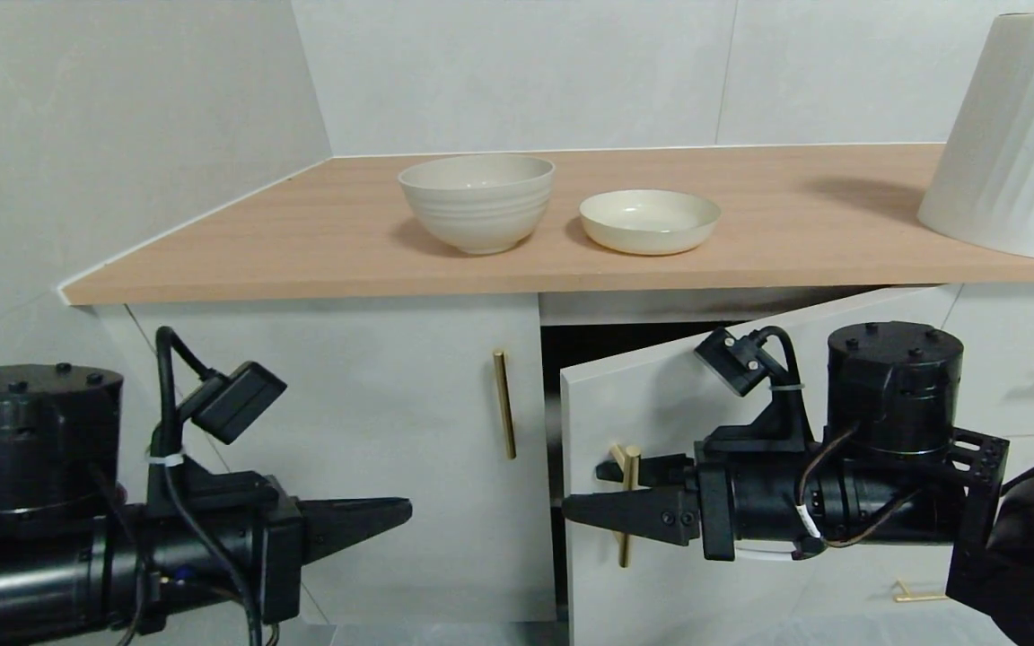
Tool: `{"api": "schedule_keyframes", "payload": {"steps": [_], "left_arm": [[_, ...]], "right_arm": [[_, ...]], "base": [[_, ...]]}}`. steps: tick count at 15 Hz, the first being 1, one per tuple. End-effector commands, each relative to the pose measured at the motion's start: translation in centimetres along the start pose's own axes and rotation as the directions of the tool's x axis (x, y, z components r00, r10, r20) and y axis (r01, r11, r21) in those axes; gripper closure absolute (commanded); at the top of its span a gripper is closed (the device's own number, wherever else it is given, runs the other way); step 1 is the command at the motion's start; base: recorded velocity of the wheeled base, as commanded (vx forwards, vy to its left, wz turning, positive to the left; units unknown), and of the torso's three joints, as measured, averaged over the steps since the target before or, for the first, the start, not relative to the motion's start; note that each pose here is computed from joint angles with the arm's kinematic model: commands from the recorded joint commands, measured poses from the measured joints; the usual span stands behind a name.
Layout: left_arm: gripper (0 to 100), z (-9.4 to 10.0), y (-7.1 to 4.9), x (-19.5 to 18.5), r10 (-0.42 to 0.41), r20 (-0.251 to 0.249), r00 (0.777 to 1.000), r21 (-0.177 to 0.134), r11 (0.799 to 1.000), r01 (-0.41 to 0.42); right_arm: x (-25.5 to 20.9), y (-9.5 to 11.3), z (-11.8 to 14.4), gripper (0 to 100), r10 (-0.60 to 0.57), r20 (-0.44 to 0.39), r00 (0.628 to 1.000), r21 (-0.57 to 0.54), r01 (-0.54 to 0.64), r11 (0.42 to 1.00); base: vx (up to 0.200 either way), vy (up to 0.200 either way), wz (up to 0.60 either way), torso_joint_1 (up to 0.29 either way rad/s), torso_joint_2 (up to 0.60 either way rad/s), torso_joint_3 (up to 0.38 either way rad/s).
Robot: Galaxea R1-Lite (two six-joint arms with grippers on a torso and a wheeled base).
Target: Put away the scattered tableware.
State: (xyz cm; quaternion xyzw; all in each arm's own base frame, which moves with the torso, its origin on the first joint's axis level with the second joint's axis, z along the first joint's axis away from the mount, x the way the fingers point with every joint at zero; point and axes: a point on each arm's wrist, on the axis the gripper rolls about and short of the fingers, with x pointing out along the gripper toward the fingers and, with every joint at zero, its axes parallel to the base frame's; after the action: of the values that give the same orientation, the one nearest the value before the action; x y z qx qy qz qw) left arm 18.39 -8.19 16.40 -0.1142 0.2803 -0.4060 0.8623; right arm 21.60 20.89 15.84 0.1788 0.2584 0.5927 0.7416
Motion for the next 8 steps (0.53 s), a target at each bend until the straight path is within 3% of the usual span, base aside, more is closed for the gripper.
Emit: {"api": "schedule_keyframes", "payload": {"steps": [1, 4, 6, 8], "left_arm": [[100, 1.7, 1.5, 4.2, -0.02, -0.029, 0.999, 0.0, 1.0, 0.02], [100, 1.4, 3.8, 8.4, -0.018, -0.081, 0.997, -0.021, 1.0, 0.016], [100, -0.2, 4.6, 11.7, -0.021, -0.057, 0.998, 0.018, 1.0, 0.022], [100, -0.8, 4.1, 13.5, -0.019, -0.001, 1.0, 0.065, 0.998, 0.019]], "right_arm": [[-0.1, 0.0, -0.2, 0, 0.0, -0.006, 1.0, 0.002, 0.0, 1.0], [-0.1, 0.1, -0.4, 0, -0.001, -0.01, 1.0, 0.006, 0.001, 1.0], [-0.2, 0.1, -0.4, 0, -0.002, -0.01, 1.0, 0.006, 0.002, 1.0], [-0.4, 0.2, -0.4, 0, -0.002, -0.009, 1.0, 0.006, 0.002, 1.0]], "base": [[0.0, 0.0, 0.0, 0.0, 0.0, 0.0], [0.0, 0.0, 0.0, 0.0, 0.0, 0.0], [0.0, 0.0, 0.0, 0.0, 0.0, 0.0], [0.0, 0.0, 0.0, 0.0, 0.0, 0.0]]}}
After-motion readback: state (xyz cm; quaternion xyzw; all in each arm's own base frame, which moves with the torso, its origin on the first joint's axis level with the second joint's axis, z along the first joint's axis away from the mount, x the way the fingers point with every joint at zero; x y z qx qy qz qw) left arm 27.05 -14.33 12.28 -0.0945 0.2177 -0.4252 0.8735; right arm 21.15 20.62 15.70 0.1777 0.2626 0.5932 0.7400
